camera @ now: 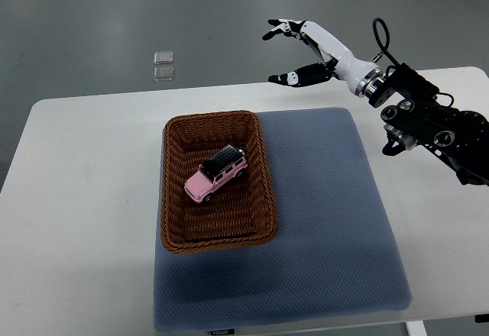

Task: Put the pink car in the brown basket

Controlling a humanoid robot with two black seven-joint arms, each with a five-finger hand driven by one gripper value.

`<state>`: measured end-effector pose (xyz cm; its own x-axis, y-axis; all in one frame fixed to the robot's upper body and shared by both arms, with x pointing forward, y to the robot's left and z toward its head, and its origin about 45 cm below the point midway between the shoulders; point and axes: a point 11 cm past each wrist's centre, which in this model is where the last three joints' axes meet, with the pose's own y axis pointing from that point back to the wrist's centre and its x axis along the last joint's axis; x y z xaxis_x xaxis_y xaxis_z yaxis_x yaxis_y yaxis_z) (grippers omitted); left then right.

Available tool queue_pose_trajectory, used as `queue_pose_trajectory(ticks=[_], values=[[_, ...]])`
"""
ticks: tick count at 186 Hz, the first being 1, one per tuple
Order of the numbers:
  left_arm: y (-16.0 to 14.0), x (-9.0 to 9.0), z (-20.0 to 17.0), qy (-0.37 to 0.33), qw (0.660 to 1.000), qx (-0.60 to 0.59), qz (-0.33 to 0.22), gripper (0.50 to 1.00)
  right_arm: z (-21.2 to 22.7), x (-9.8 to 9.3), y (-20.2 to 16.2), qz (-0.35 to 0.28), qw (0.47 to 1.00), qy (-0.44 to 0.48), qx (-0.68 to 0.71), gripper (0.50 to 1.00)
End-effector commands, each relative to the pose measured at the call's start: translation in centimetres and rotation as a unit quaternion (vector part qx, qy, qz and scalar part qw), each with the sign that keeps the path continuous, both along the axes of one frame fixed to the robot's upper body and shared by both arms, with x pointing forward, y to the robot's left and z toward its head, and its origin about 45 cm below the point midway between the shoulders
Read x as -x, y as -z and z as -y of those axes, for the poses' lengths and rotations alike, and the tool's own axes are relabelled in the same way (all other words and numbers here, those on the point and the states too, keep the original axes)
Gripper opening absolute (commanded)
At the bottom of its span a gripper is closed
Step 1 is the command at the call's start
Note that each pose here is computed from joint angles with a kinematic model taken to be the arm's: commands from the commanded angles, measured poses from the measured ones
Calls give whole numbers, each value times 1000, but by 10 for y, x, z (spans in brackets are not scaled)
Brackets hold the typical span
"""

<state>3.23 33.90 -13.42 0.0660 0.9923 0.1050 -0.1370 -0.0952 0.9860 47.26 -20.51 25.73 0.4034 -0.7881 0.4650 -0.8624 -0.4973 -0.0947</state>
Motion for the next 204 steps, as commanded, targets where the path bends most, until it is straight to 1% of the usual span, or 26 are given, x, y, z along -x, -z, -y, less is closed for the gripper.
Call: queue_pose_trajectory(ticks=[1,27,46,68,92,160,187,204], values=[[0,0,0,0,1000,0,0,1000,34,-1,13,-51,994,68,-65,909],[0,0,0,1,1000,0,0,1000,62,3,30,-107,974,129,-152,909],[0,0,0,1,1000,0,0,1000,75,9,50,-173,946,163,-222,911],[0,0,0,1,1000,0,0,1000,87,14,61,-203,928,174,-261,911],[0,0,0,1,1000,0,0,1000,93,19,67,-217,917,172,-285,911],[0,0,0,1,1000,0,0,1000,105,19,74,-214,911,198,-293,913],[0,0,1,0,1000,2,0,1000,107,26,84,-222,907,203,-295,913],[0,0,1,0,1000,2,0,1000,108,26,85,-224,907,204,-294,913]])
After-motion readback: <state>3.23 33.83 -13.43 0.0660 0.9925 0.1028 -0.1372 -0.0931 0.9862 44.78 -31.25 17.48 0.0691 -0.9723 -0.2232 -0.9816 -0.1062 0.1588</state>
